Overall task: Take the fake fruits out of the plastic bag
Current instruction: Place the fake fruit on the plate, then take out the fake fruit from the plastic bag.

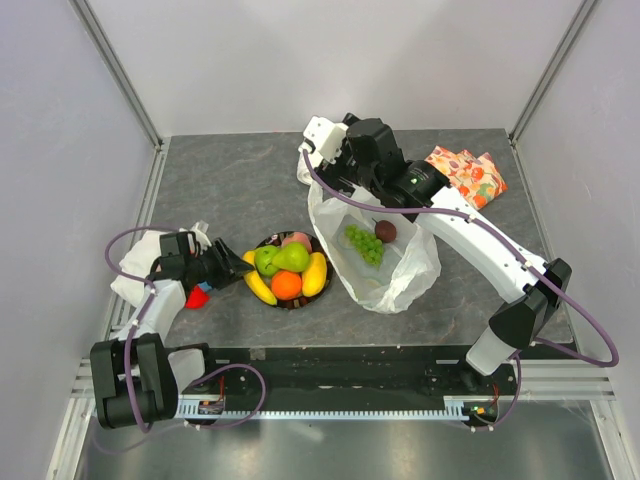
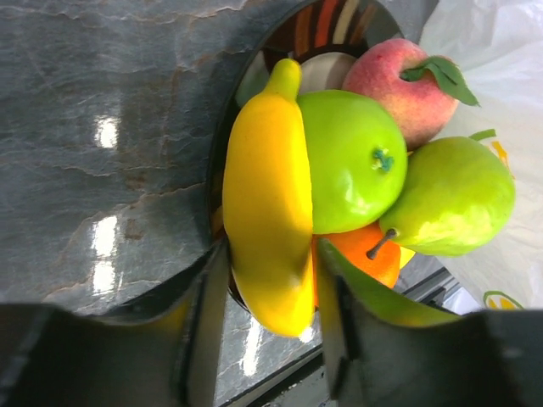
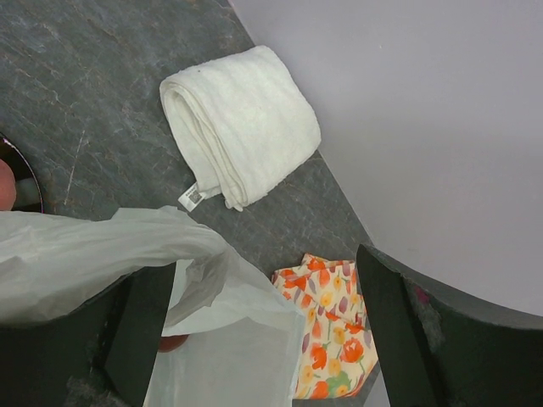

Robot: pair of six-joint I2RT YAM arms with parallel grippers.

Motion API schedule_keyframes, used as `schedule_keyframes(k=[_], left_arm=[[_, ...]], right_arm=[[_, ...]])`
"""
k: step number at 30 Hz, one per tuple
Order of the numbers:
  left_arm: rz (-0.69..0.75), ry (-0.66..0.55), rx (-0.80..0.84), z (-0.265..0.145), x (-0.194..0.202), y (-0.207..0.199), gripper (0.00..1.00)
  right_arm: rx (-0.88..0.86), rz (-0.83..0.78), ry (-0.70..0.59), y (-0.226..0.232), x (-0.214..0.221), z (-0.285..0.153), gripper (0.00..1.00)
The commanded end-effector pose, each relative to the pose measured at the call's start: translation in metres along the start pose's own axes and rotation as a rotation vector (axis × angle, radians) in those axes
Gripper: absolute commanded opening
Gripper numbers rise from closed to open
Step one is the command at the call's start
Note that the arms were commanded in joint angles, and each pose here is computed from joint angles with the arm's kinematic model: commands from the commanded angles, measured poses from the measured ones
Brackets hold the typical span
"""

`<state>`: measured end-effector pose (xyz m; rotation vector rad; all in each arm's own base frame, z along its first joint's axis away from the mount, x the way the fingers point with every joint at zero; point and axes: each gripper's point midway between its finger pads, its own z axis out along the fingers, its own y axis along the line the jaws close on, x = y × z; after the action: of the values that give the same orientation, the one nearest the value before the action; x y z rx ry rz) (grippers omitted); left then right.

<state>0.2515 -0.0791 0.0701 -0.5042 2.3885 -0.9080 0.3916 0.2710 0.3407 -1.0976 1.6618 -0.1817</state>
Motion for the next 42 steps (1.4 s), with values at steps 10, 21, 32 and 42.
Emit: schedule_keyframes(k=[10,21,32,42], left_arm=[[-0.029,0.035,-0.107,-0.004,-0.001,0.012,0.8],[0.235,-0.114,0.14,-0.073,-0.035,-0.088,0.99],[1.003,-0.281,0.409,-0.079,-0.082,-0.266,0.99],[1.129,-0.289,0.645,-0.062,-0.102,-0.353,0.99]], right_arm=[[0.036,0.021,-0.027,-0.014,-0.015,-0.008,0.95],[0.11,0.064,-0.078,-0.046,-0.02,-0.068,0.98],[0.108,0.17,-0.125,-0.06,-0.001,-0.134,0.98],[-0.261,0.18,-0.035,0.03,0.042,-0.137,0.93]])
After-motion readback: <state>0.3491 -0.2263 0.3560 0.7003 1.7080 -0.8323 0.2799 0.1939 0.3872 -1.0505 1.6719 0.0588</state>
